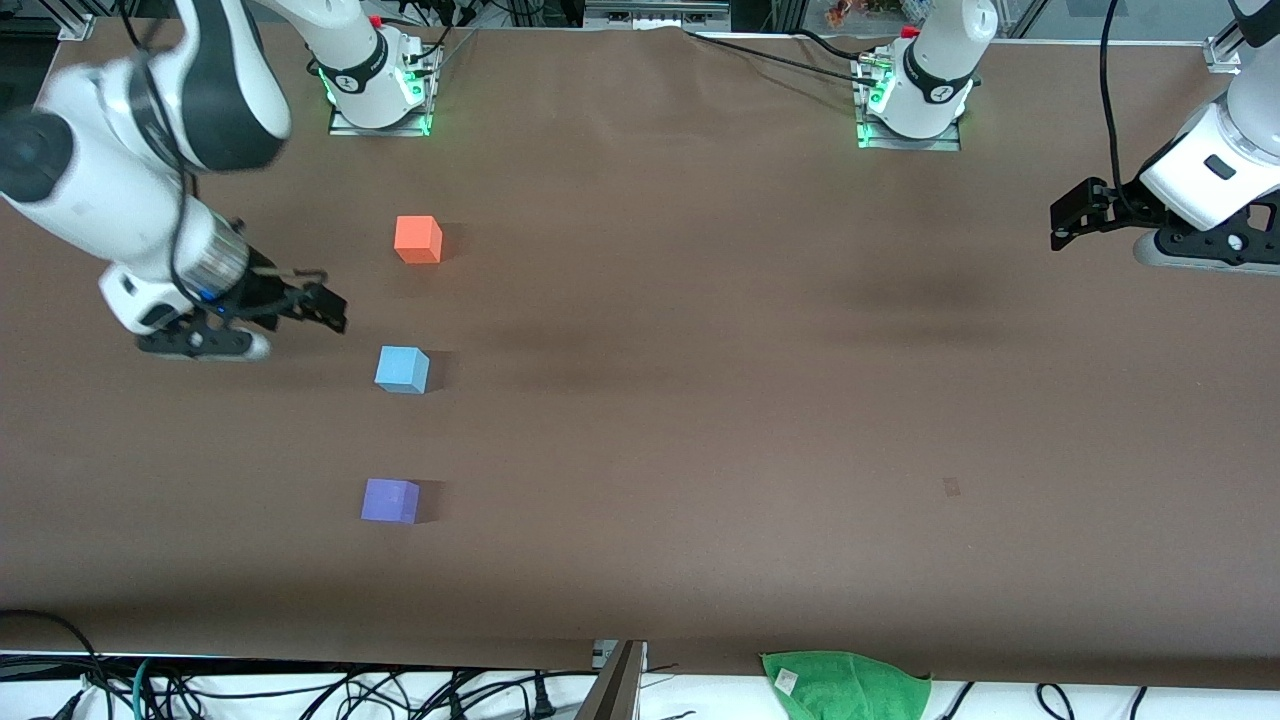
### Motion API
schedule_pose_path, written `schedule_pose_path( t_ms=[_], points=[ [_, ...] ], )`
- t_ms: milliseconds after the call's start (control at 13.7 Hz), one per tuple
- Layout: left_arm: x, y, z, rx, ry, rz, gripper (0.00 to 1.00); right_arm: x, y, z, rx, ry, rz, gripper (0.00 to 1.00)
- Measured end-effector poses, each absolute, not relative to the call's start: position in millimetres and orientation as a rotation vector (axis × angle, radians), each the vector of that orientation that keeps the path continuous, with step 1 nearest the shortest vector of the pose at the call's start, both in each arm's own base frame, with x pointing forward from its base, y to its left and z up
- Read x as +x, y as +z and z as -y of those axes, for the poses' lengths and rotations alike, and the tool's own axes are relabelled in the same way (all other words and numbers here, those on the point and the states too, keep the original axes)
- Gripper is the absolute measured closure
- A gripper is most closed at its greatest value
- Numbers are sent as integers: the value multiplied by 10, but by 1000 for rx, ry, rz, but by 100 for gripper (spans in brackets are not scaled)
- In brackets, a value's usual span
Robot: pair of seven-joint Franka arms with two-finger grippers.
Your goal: Place blue block between orange and purple blocks
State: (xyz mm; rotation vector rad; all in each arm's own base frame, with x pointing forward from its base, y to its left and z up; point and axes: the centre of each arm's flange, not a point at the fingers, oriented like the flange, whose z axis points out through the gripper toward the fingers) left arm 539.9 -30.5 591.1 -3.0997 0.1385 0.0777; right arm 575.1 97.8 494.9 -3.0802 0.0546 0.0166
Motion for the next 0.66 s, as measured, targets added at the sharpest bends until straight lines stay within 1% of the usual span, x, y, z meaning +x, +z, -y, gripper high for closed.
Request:
schedule_pose_path(
  t_ms=[146,292,657],
  points=[
    [5399,5911,306,-3100,78,-139,0,5673,5331,-948,-3088,69,-42,0],
    [5399,5911,306,-3100,78,-139,0,5650,5576,-871,-3092,102,-47,0],
    [5399,5910,307,-3100,78,-139,0,5687,5752,-762,-3087,83,-59,0]
  ],
)
